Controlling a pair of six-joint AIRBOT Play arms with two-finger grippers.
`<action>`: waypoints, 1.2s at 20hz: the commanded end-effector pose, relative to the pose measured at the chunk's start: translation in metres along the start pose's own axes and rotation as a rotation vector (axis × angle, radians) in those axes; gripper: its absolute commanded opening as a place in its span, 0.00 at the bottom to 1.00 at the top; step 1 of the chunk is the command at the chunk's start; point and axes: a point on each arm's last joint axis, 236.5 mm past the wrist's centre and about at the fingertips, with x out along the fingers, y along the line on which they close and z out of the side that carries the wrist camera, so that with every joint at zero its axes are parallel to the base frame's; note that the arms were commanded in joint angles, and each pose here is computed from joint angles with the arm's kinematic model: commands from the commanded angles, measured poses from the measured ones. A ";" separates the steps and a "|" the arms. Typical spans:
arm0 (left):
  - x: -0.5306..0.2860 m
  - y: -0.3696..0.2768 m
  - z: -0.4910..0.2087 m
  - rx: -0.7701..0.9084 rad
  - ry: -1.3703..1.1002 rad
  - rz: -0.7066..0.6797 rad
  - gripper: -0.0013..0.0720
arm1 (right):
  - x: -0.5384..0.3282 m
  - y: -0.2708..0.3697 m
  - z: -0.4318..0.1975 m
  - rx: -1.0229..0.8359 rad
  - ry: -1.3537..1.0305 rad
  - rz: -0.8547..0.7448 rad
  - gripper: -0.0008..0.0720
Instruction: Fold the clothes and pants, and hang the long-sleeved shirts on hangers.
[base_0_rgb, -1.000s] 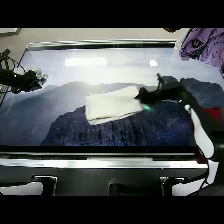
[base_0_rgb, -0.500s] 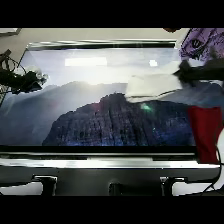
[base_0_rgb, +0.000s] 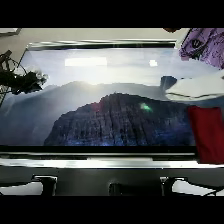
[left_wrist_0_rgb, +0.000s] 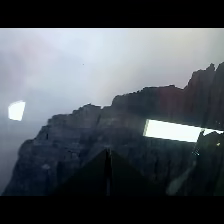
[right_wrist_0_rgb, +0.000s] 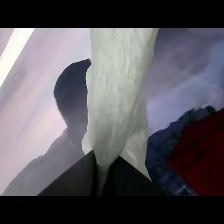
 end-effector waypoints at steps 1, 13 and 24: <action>0.000 0.001 -0.004 0.000 0.018 0.002 0.05 | -0.029 -0.050 0.021 0.071 -0.075 -0.162 0.05; -0.001 0.001 -0.010 0.000 0.043 0.004 0.05 | -0.111 -0.129 -0.006 0.076 -0.037 -0.582 0.05; -0.001 0.001 -0.010 0.000 0.043 0.004 0.05 | -0.105 -0.216 -0.097 0.011 0.244 -0.859 0.05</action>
